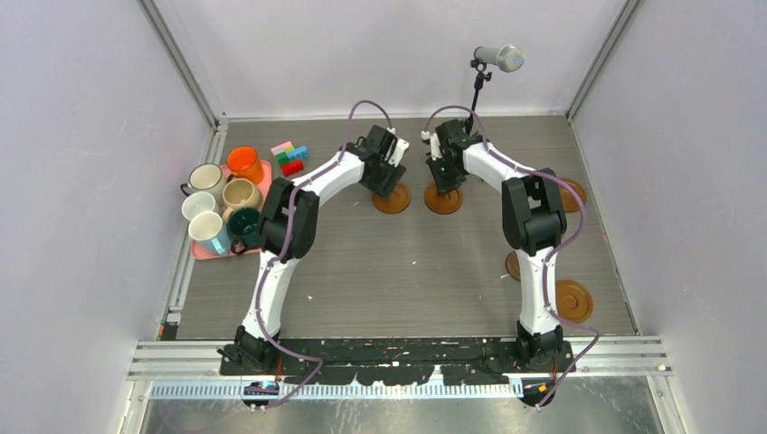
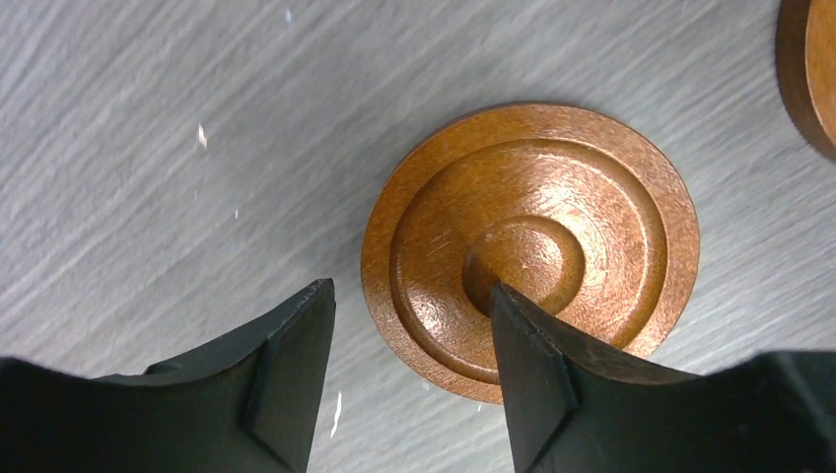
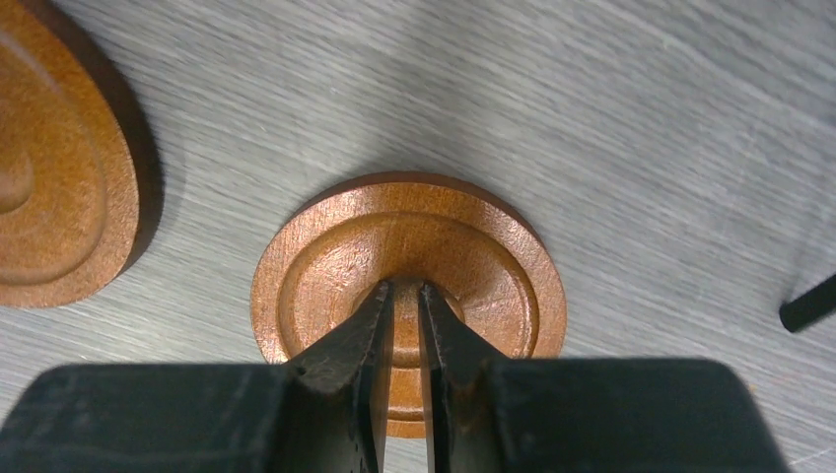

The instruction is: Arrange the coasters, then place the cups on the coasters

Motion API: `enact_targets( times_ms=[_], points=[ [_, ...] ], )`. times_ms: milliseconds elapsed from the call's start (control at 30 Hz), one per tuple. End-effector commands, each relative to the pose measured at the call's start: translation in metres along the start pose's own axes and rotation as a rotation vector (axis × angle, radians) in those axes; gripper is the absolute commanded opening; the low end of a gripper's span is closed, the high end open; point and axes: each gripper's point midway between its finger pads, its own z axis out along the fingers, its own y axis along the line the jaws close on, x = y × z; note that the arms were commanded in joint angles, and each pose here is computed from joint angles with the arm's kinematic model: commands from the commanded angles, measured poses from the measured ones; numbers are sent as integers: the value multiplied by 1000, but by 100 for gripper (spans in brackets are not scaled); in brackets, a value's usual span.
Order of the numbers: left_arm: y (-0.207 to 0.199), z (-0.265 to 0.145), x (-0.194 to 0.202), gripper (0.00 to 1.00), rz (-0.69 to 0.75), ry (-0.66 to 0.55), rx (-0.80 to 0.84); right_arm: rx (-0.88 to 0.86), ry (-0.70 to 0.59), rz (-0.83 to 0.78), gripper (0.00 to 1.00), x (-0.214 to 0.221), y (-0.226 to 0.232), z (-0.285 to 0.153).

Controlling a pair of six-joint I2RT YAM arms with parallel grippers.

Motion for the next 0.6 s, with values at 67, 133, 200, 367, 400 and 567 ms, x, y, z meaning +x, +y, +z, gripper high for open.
enact_targets(
  times_ms=[67, 133, 200, 367, 400, 567],
  points=[
    [20, -17, 37, 58, 39, 86, -87, -12, -43, -21, 21, -22, 20, 12],
    [24, -19, 44, 58, 20, 99, -91, -25, -38, -31, 21, -21, 27, 12],
    [29, -19, 47, 58, -1, 103, -90, -33, -36, -45, 21, -20, 33, 12],
    [34, -20, 46, 61, -47, 101, -60, -43, -36, -52, 21, -20, 41, 4],
    [32, -21, 44, 61, -57, 96, -43, -40, -37, -52, 21, -20, 40, 2],
    [28, -29, 36, 66, -56, 70, -7, -24, -58, -54, 21, -24, 37, -15]
  ],
)
